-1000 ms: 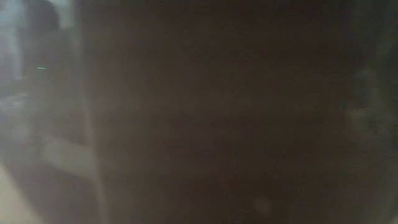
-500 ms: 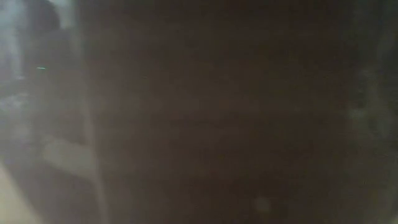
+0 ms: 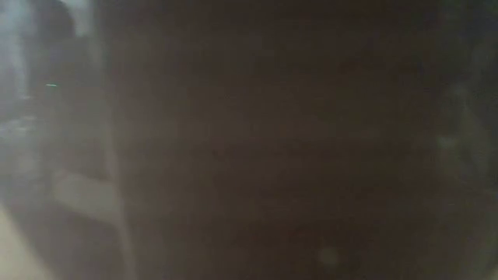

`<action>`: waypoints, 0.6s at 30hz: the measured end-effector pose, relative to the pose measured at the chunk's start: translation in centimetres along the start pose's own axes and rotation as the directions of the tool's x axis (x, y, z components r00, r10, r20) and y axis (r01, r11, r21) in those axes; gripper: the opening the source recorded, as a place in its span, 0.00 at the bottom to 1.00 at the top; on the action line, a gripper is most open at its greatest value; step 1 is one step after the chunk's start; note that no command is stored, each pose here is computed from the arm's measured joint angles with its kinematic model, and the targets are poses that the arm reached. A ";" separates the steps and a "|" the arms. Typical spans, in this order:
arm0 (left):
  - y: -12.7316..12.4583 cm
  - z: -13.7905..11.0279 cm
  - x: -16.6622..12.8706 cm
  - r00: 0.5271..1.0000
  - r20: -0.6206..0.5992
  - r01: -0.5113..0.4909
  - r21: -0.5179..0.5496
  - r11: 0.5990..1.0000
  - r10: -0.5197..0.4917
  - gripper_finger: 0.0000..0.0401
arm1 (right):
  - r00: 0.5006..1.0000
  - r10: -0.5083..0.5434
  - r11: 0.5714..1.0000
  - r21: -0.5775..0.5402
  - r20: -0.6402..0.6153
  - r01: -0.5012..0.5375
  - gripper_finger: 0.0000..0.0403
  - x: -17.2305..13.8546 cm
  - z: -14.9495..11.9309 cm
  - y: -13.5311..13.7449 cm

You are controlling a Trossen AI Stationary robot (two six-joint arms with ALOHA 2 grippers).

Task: Place coffee mugs
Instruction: Put the purple mug on the shelf

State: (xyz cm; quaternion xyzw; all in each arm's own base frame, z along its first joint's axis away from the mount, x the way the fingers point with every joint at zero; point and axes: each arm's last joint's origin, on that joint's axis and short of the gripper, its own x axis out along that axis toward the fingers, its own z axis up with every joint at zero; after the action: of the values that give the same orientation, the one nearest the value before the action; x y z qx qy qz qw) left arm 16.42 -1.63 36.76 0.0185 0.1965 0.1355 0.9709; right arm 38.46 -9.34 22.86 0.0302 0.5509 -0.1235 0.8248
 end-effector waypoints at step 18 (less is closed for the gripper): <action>0.0 0.0 0.0 1.000 0.000 -0.012 0.002 1.000 0.012 0.48 | 0.974 0.006 1.000 0.002 0.227 -0.007 0.48 0.7 1.6 1.1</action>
State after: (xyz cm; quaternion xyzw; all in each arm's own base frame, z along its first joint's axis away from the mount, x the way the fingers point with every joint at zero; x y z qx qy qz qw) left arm 16.41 -1.59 36.76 0.0208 0.1963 0.1411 0.9701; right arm 40.38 -8.65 22.77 0.0187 0.4530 -0.1241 0.8827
